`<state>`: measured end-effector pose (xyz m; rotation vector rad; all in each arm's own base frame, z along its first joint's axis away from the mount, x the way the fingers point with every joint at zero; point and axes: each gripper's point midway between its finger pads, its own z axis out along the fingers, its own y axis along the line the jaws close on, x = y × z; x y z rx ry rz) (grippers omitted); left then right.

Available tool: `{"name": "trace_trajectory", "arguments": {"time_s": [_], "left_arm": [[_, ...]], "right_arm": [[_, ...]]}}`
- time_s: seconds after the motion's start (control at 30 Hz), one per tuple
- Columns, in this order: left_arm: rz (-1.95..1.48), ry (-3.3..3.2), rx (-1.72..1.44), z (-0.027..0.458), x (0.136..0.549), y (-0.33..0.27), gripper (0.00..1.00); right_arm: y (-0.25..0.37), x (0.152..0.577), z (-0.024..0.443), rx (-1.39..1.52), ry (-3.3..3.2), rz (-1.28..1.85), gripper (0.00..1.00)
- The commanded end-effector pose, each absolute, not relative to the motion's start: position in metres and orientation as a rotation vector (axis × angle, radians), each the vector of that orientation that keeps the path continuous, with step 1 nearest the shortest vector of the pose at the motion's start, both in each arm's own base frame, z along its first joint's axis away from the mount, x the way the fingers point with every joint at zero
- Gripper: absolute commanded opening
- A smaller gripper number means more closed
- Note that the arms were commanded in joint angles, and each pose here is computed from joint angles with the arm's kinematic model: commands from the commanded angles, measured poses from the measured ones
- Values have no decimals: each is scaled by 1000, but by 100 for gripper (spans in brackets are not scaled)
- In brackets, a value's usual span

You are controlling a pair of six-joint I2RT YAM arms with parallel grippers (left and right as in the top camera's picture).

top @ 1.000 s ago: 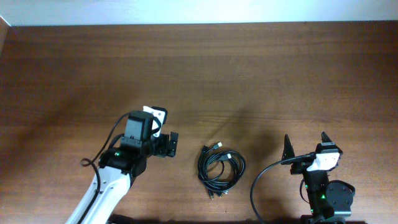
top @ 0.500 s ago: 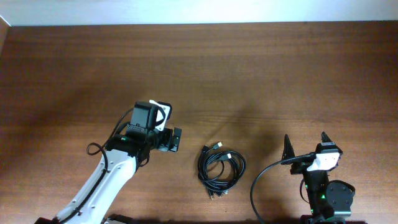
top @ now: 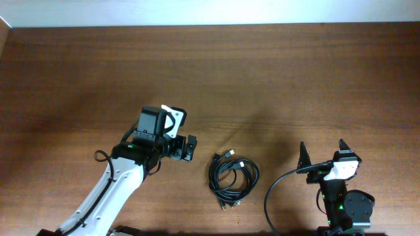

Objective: Untangle cables
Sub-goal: 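Move the left gripper forward and right toward the black cable bundle, then close the left gripper on the cable bundle's coils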

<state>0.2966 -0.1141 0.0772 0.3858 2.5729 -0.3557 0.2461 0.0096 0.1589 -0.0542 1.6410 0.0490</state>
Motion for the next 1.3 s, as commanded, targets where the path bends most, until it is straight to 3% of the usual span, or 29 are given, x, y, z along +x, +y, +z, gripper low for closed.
{"name": "trace_trajectory", "arguments": {"time_s": [0.0,0.4,0.73,1.03,1.27], "left_arm": [[-454,2548,422,85,298,-127,99],[-486,2362,438,113,329,-140,99],[-508,2395,499,102,320,-145,99],[-605,2528,823,78,244,-204,99],[-524,2809,607,43,222,-184,99]], "right_arm": [[9,246,156,-52,1646,45,99],[9,246,156,-52,1646,45,99],[9,246,156,-52,1646,45,99],[9,246,156,-51,1646,45,99],[9,246,156,-52,1646,45,99]]}}
